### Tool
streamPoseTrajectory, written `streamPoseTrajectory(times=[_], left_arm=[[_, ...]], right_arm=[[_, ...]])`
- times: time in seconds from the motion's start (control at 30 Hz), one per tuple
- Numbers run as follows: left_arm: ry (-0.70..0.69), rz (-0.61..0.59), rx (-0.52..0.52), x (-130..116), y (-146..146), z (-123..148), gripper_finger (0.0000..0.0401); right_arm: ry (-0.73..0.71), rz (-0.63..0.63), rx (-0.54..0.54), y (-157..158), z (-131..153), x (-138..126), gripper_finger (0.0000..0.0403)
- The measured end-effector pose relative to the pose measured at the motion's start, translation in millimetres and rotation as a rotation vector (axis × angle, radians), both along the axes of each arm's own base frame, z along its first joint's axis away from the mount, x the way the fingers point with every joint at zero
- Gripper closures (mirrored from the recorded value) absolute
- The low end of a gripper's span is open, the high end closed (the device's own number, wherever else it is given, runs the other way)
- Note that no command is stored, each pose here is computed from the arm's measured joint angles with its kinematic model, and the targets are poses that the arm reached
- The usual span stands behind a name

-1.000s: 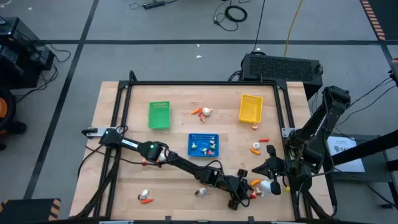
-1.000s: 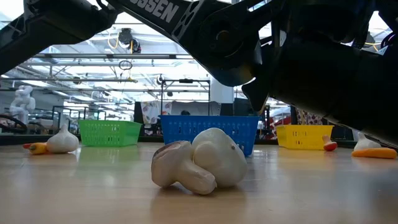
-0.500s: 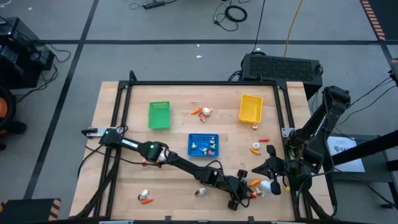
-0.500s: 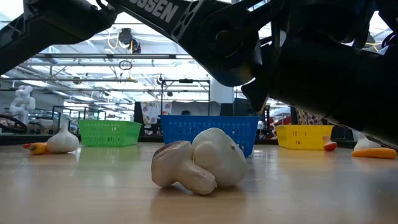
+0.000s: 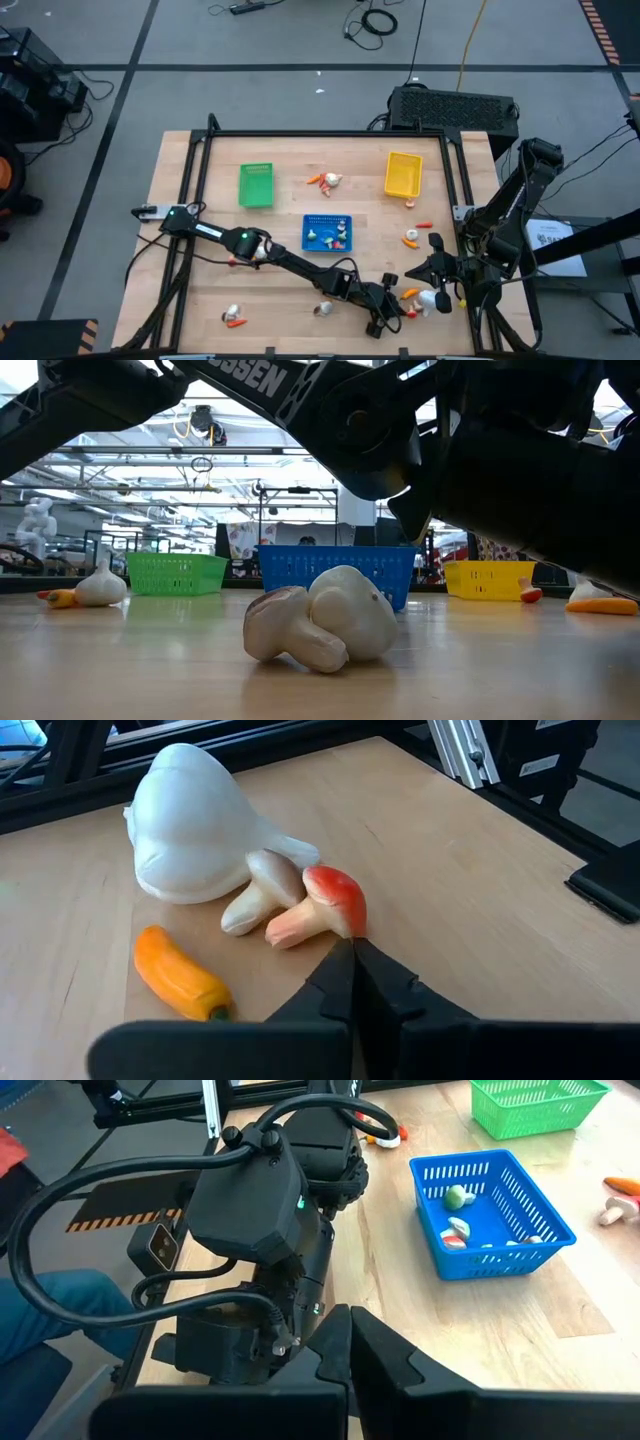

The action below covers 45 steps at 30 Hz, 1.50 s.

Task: Sort produce into baskets
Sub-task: Put the orange mushroom into the blue bin

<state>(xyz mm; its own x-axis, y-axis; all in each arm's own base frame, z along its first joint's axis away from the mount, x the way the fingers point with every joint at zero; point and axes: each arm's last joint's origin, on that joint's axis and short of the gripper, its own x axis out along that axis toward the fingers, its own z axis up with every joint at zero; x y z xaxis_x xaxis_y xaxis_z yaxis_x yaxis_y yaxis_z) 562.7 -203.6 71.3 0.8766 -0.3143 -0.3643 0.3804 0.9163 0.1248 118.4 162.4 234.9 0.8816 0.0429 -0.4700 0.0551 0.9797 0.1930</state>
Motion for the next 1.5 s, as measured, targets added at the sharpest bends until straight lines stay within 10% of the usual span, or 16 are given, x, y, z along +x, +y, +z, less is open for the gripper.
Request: streamPoseTrajectory(times=[0.4, 0.97, 1.5], left_arm=[[-0.009, -0.017, 0.038, -1.1, -2.5, -0.4, 0.0369], [-0.064, 0.021, -0.037, -1.7, -8.7, 32.0, 0.0163], [-0.197, 0.075, -0.158, 1.1, -13.7, 17.3, 0.0152]], right_arm=[[0.011, -0.012, 0.008, 2.1, -3.4, 1.2, 0.0403], [0.002, -0.033, 0.044, 5.3, -4.7, 3.0, 0.0403], [-0.036, -0.090, 0.010, -1.4, -1.8, 9.3, 0.0403]])
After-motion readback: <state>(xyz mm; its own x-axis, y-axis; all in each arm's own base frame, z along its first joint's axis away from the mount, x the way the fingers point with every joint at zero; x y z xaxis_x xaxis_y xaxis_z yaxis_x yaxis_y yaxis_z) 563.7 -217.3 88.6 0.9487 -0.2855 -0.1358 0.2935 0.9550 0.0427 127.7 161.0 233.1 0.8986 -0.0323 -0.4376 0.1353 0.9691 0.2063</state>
